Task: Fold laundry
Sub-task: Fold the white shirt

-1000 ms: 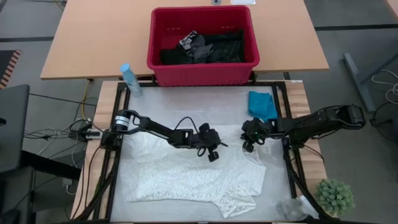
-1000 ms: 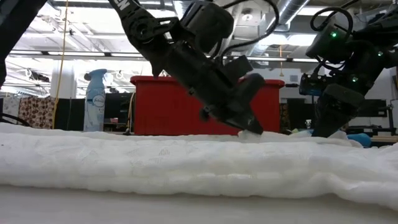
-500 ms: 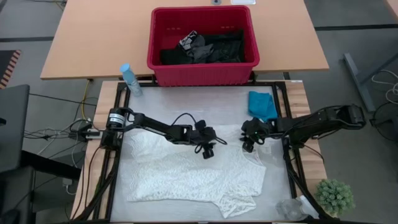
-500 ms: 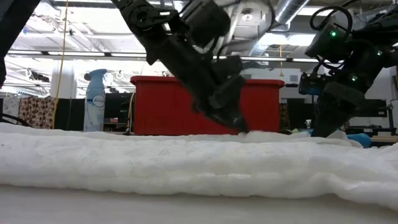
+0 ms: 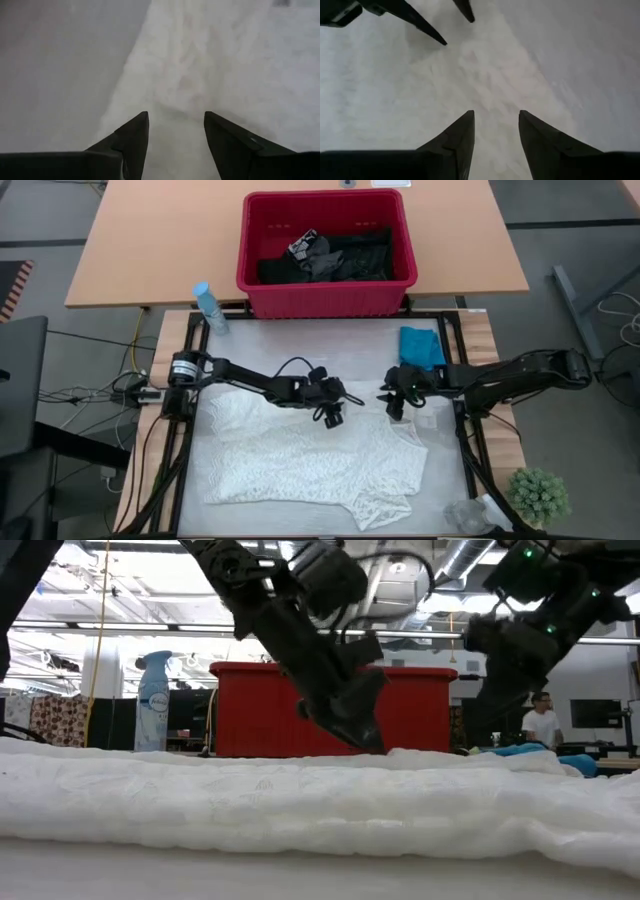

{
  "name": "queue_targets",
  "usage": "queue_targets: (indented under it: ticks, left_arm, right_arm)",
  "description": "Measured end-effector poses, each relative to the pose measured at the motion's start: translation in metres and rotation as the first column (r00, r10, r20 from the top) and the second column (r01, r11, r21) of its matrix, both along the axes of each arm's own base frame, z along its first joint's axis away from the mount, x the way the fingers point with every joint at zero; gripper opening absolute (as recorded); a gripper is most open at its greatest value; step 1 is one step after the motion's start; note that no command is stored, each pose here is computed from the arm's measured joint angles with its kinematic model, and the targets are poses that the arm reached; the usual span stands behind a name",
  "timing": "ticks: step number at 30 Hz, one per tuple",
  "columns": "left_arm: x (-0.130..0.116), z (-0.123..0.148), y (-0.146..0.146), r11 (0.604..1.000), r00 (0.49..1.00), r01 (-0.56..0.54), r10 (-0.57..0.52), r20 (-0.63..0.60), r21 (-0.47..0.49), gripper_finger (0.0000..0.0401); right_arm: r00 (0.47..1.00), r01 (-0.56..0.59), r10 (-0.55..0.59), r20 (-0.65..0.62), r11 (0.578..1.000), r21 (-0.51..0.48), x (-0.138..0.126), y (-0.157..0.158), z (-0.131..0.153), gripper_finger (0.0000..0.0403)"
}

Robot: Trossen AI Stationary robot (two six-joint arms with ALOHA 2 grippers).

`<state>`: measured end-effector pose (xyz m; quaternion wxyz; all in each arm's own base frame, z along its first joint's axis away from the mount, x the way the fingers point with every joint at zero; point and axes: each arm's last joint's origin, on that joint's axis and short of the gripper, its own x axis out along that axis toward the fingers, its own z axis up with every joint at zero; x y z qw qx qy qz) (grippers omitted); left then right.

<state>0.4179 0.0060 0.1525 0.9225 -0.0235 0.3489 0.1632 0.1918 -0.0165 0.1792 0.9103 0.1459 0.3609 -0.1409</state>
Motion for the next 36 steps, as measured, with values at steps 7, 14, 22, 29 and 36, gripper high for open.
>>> queue_targets:
  ticks: [7,14,22,29,36]
  left_arm:
    - [-0.028,0.050,-0.004,0.981,0.981,0.161,-0.147,-0.123,0.108,0.0182]
    - [-0.079,0.140,-0.035,0.946,0.945,0.322,-0.319,0.076,-0.036,0.0182]
    - [-0.151,0.198,-0.079,0.942,0.935,0.323,-0.304,0.181,-0.085,0.0182]
    - [-0.186,0.203,-0.108,0.903,0.942,0.332,-0.302,0.147,-0.273,0.0182]
    - [-0.214,0.195,-0.140,0.866,0.920,0.381,-0.391,0.036,-0.325,0.0182]
  right_arm:
    - [0.983,-0.179,0.175,0.057,0.981,0.073,0.007,0.022,0.015,0.0176]
    - [0.915,-0.397,0.383,0.122,0.911,0.113,0.012,0.067,0.048,0.0176]
    - [0.914,-0.405,0.405,-0.026,0.914,0.023,0.022,0.090,0.099,0.0175]
    - [0.869,-0.454,0.449,-0.206,0.891,0.026,0.063,0.115,0.115,0.0175]
    - [0.807,-0.514,0.502,-0.311,0.856,0.050,0.100,0.161,0.098,0.0175]
